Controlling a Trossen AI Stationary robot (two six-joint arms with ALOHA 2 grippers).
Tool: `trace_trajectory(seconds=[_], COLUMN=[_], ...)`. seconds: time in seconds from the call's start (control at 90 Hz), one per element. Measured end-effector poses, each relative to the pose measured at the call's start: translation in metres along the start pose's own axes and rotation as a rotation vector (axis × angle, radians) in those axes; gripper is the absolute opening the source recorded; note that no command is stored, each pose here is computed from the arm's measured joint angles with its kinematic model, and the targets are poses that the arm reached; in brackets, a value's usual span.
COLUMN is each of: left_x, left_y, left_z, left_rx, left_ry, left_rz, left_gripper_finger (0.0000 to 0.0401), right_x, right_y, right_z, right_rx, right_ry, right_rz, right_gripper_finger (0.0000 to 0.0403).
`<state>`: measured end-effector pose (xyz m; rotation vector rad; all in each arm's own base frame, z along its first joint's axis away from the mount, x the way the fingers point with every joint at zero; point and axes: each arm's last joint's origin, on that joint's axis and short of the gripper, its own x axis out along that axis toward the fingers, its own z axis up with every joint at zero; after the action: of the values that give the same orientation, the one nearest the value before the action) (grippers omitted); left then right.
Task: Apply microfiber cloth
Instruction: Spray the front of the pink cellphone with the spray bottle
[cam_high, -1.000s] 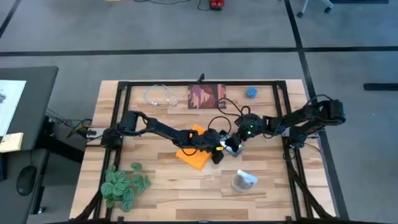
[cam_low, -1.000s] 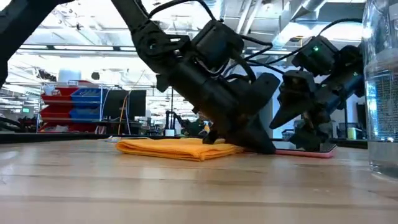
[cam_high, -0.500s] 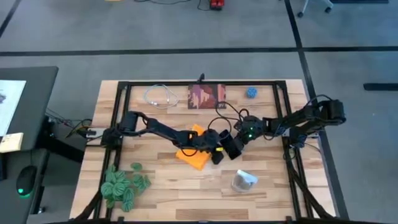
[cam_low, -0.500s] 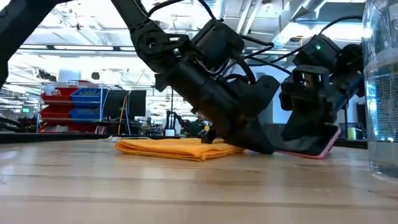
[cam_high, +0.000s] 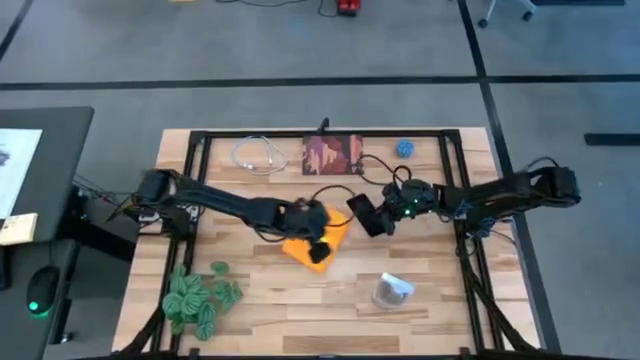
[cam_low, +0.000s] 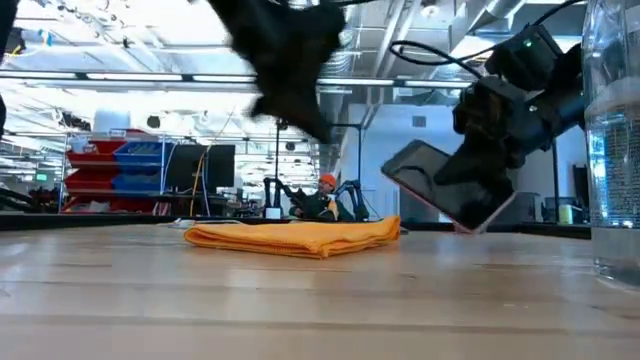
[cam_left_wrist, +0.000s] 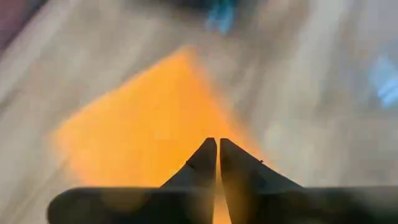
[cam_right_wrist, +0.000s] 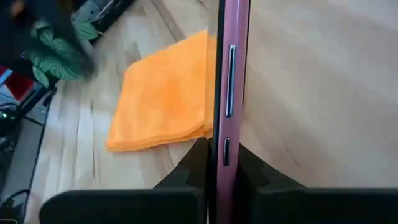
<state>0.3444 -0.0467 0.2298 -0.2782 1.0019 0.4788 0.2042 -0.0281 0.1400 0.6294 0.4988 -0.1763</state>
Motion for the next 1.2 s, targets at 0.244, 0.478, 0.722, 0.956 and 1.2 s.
trace_trajectory(seconds=[0.244, 0.478, 0.722, 0.956, 1.2], left_x=[0.029, 0.054, 0.019, -0.002, 0.018], left_y=[0.017, -0.003, -0.031, -0.039, -0.041], left_z=[-0.061, -0.092, -0.102, -0.088, -0.076], left_rx=[-0.105, -0.223, -0.166, -0.102, -0.034], left_ry=[0.223, 0.174, 0.215, -0.097, -0.389], left_rz=[0.174, -0.008, -0.015, -0.011, -0.237], left_gripper_finger=[0.0000, 0.0000, 0.0000, 0.0000, 0.0010], right_x=[0.004, 0.004, 0.004, 0.000, 0.009], right_y=[0.013, 0.021, 0.025, 0.042, 0.047], right_z=[-0.008, -0.012, -0.004, 0.008, 0.012], right_rx=[-0.050, -0.072, -0.111, -0.250, -0.347], right_ry=[0.004, -0.018, -0.087, -0.268, -0.388], right_rz=[0.019, 0.024, 0.064, 0.193, 0.272], right_gripper_finger=[0.0015, 0.0014, 0.0014, 0.0014, 0.0014])
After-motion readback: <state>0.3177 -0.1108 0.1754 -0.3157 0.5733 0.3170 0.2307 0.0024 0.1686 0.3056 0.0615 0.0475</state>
